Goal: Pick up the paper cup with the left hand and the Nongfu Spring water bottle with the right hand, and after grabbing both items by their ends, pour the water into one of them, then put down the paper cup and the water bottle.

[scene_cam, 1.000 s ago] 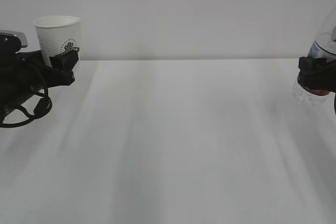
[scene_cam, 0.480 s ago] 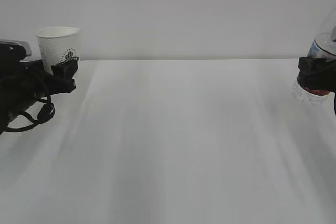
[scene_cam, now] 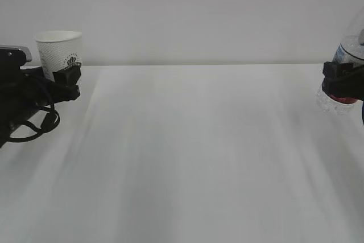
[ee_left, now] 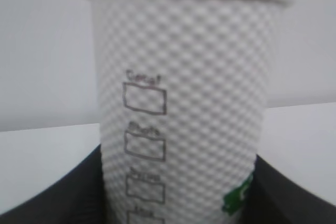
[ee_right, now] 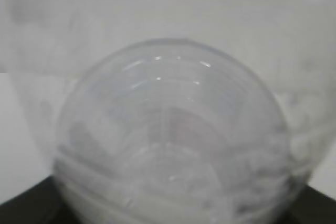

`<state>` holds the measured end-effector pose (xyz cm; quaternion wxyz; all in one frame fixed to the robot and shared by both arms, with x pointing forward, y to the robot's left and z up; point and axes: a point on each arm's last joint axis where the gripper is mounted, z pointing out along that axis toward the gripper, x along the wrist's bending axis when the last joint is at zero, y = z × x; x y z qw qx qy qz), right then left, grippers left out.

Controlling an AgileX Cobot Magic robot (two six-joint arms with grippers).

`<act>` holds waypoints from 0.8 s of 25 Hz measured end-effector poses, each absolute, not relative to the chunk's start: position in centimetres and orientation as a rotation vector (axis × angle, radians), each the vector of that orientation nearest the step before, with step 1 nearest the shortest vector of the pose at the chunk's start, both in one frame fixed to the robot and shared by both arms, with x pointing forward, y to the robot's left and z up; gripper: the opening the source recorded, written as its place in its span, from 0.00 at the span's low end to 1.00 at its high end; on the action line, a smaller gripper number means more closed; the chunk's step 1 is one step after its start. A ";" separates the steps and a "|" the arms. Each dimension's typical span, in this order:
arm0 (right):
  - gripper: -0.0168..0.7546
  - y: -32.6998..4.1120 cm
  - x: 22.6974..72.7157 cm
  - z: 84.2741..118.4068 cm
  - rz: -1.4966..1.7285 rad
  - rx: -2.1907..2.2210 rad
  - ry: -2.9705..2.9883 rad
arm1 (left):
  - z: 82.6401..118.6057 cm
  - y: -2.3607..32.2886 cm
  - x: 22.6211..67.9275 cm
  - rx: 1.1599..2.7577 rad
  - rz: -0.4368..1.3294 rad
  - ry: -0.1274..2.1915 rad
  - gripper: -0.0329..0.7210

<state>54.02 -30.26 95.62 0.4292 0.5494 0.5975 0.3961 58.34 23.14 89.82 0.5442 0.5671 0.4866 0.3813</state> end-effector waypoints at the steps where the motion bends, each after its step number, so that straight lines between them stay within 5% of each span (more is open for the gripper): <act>1: 0.66 -30.3 54.0 95.6 0.989 1.371 1.491 | 89.6 23.2 58.5 1.344 0.906 1.162 0.64; 20: 0.66 -30.2 54.0 95.6 0.989 1.367 1.495 | 86.9 22.3 63.9 1.301 0.935 1.144 0.64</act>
